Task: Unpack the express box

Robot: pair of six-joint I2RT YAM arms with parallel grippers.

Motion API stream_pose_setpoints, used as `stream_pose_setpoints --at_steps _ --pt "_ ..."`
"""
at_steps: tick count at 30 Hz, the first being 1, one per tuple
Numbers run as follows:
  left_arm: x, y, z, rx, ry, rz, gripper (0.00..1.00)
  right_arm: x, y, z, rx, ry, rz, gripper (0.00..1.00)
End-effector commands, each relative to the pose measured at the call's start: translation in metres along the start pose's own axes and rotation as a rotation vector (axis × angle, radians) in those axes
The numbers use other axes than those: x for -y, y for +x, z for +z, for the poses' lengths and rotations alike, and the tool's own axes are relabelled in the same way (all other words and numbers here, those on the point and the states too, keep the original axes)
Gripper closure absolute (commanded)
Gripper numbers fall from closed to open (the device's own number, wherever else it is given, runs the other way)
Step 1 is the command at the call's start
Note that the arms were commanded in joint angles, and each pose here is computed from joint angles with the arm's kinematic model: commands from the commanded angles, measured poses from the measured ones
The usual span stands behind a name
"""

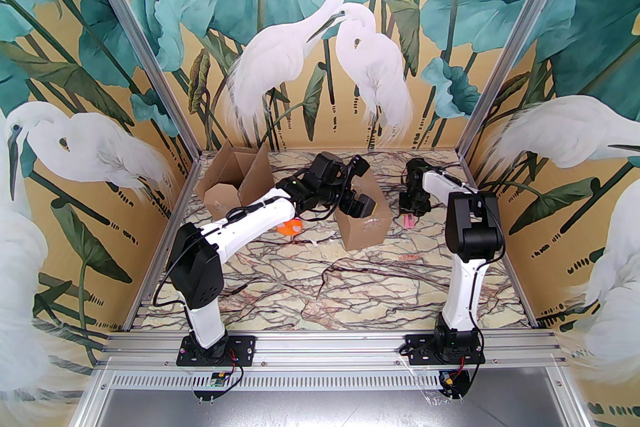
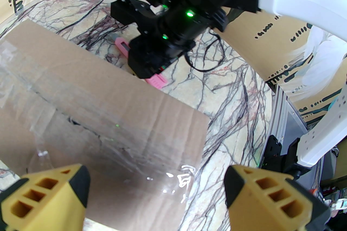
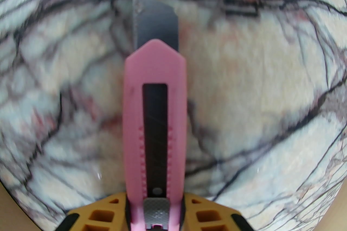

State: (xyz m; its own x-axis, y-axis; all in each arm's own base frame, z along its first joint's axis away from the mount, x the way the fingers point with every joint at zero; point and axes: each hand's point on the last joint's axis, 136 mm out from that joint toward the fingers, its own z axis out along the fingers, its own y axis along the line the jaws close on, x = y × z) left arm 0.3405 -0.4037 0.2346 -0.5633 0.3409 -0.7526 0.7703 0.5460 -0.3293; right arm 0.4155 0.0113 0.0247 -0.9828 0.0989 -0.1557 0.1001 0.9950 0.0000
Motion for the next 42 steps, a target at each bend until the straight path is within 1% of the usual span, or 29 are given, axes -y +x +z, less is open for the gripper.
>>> stream_pose_setpoints --at_steps 1,3,7,11,14,16,19,27,33,36,42 --pt "-0.002 -0.026 -0.026 0.058 -0.039 -0.009 0.12 -0.006 -0.018 -0.058 0.188 -0.049 -0.049 0.85" --pt "-0.002 -0.034 -0.032 0.081 -0.017 -0.053 0.12 -0.011 -0.020 -0.089 0.282 -0.077 -0.073 0.85" --pt "0.009 -0.053 -0.041 0.134 0.045 -0.089 0.11 -0.030 -0.014 -0.140 0.412 -0.120 -0.174 0.86" --pt "0.023 -0.073 -0.051 0.177 0.105 -0.105 0.11 -0.064 0.003 -0.181 0.523 -0.161 -0.314 0.86" --pt "0.030 -0.078 -0.056 0.195 0.130 -0.108 0.11 -0.089 0.015 -0.210 0.625 -0.190 -0.400 0.86" --pt "0.031 -0.077 -0.058 0.202 0.132 -0.111 0.11 -0.100 0.021 -0.228 0.687 -0.217 -0.421 0.86" --pt "0.032 -0.074 -0.059 0.210 0.136 -0.123 0.11 -0.115 0.029 -0.246 0.748 -0.251 -0.453 0.86" --pt "0.028 -0.075 -0.056 0.232 0.132 -0.162 0.12 -0.146 0.045 -0.259 0.790 -0.287 -0.565 0.87" --pt "0.020 -0.076 -0.051 0.252 0.099 -0.174 0.16 -0.160 0.054 -0.266 0.812 -0.337 -0.615 0.87" --pt "0.017 -0.076 -0.051 0.254 0.096 -0.176 0.21 -0.162 0.057 -0.268 0.813 -0.348 -0.631 0.87" --pt "0.013 -0.075 -0.054 0.245 0.122 -0.199 0.36 -0.165 0.062 -0.270 0.825 -0.372 -0.668 0.88"
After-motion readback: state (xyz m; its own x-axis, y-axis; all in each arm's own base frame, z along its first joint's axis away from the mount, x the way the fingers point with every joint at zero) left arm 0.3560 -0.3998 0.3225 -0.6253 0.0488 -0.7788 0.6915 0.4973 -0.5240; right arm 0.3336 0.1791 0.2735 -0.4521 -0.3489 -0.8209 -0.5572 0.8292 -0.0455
